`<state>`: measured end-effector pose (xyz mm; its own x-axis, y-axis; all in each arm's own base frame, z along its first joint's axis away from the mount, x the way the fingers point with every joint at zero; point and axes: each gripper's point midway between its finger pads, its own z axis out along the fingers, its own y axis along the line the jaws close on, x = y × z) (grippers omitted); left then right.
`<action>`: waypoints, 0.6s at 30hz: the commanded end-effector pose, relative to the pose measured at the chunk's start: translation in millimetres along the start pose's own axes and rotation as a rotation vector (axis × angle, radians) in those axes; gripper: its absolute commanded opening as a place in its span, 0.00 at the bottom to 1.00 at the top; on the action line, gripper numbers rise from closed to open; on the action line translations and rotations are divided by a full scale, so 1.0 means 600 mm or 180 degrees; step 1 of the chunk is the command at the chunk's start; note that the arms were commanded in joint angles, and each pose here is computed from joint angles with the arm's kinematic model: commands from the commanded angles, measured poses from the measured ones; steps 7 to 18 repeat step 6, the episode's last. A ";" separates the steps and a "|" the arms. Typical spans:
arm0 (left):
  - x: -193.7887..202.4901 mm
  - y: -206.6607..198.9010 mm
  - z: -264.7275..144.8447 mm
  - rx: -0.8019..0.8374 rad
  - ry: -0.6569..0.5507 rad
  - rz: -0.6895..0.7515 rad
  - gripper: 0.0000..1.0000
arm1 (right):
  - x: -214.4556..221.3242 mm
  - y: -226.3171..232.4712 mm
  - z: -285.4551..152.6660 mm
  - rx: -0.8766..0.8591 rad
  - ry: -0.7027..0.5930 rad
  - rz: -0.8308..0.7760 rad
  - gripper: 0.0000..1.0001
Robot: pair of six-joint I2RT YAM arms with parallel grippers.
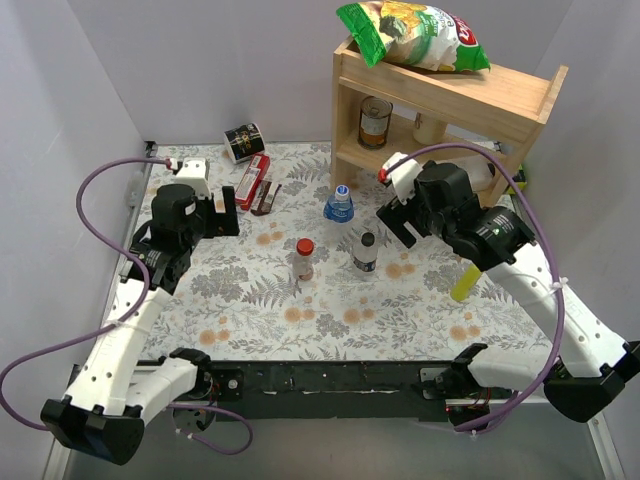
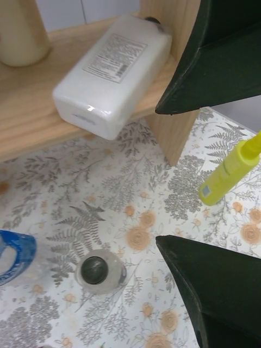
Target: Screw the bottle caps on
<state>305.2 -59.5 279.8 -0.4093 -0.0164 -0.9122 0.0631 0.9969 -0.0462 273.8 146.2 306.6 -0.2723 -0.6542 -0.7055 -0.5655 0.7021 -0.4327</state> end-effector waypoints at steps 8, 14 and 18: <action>-0.003 0.028 -0.026 -0.0247 0.0009 -0.0008 0.98 | 0.001 -0.027 -0.013 -0.0087 -0.0138 0.0416 0.98; -0.003 0.028 -0.026 -0.0247 0.0009 -0.0008 0.98 | 0.001 -0.027 -0.013 -0.0087 -0.0138 0.0416 0.98; -0.003 0.028 -0.026 -0.0247 0.0009 -0.0008 0.98 | 0.001 -0.027 -0.013 -0.0087 -0.0138 0.0416 0.98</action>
